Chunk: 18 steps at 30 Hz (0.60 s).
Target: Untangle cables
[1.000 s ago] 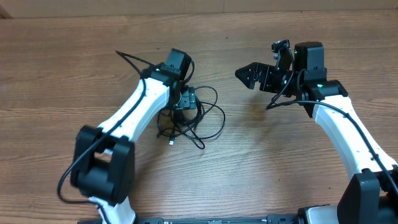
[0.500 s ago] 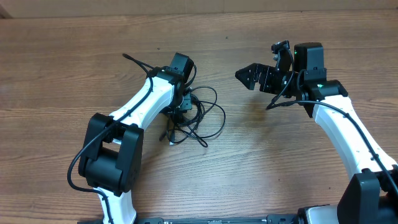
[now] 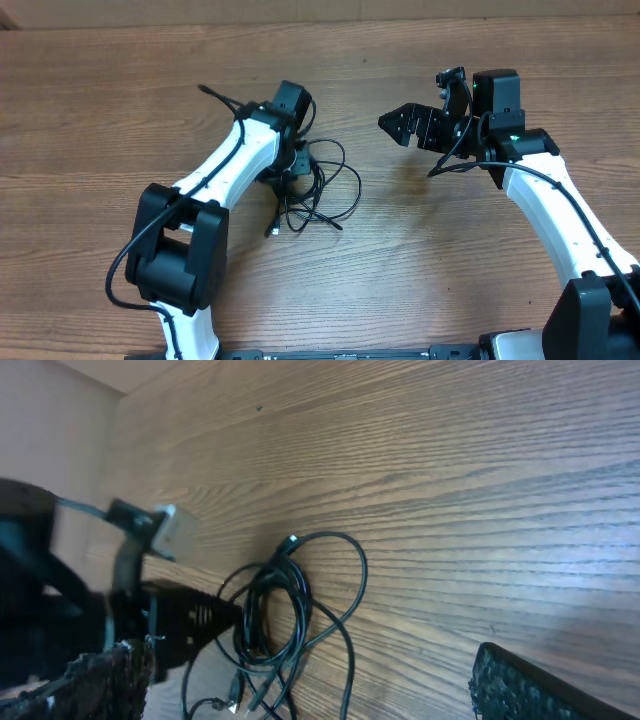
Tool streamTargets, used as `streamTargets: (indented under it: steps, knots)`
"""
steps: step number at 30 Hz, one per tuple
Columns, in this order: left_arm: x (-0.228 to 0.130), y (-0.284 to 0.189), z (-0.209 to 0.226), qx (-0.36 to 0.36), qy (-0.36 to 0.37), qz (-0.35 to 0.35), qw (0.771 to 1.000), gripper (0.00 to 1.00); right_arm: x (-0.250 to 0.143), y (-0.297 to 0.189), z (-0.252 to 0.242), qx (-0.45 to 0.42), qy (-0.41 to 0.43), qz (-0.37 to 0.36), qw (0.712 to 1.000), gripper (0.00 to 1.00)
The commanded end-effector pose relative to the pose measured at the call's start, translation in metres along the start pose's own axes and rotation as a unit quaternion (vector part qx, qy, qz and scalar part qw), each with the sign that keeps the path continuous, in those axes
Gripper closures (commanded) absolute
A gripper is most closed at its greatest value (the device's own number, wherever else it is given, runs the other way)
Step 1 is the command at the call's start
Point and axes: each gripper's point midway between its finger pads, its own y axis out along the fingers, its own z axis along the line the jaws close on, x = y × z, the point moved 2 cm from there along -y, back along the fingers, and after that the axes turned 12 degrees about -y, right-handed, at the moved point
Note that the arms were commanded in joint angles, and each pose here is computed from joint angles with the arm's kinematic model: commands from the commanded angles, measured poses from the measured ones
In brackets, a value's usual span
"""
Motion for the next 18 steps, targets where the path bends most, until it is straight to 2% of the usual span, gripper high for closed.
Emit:
streamTargets:
  steps: [1, 4, 9, 14, 18]
  knots:
    - [0.019, -0.078, -0.044, -0.120, 0.099, -0.058, 0.986, 0.96, 0.000, -0.001, 0.010, 0.036, -0.016, 0.003, 0.999, 0.00]
    - [0.019, -0.128, -0.070, -0.202, 0.170, -0.090, 0.960, 0.96, -0.003, -0.003, 0.026, 0.089, -0.055, 0.006, 0.995, 0.02]
    - [0.025, -0.190, -0.079, -0.251, 0.187, -0.154, 0.937, 0.96, -0.006, -0.004, 0.036, 0.119, -0.068, 0.011, 0.990, 0.04]
    - [0.018, -0.228, -0.083, -0.292, 0.200, -0.181, 0.917, 0.96, -0.008, -0.002, 0.041, 0.123, -0.071, 0.015, 0.990, 0.04]
    - [0.014, -0.236, -0.080, -0.294, 0.202, -0.186, 0.915, 0.96, -0.010, 0.000, 0.045, 0.127, -0.074, 0.018, 0.989, 0.04]
